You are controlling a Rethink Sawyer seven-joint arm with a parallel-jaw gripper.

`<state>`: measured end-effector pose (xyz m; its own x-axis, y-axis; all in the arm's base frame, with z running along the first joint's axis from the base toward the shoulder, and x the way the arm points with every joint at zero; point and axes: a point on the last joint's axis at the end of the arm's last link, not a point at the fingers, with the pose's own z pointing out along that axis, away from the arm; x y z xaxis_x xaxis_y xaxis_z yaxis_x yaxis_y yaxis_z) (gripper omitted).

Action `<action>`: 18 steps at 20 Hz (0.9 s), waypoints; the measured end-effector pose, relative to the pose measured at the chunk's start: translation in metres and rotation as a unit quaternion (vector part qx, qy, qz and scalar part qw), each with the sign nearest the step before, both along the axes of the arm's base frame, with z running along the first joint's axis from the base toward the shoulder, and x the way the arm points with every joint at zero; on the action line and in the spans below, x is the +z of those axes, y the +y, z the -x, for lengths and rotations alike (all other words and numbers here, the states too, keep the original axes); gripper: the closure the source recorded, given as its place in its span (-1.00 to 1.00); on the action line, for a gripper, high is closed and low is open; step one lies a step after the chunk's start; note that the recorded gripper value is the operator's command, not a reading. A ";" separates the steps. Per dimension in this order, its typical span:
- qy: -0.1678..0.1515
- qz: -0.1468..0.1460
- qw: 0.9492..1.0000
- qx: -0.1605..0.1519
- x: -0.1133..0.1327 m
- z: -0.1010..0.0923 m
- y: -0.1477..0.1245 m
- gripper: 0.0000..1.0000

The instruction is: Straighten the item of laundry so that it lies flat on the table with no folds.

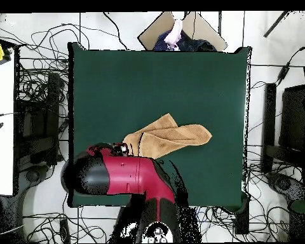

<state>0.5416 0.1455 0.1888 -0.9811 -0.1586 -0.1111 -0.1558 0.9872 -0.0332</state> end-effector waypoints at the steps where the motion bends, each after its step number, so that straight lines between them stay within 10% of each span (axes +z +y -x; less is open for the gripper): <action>1: -0.008 0.003 1.000 0.001 -0.003 -0.005 -0.001 -1.00; 18: -0.090 0.044 0.995 -0.017 -0.067 -0.031 -0.078 -1.00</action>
<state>0.5727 0.0675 0.1217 -0.9514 -0.1426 -0.2731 -0.1062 0.9839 -0.1438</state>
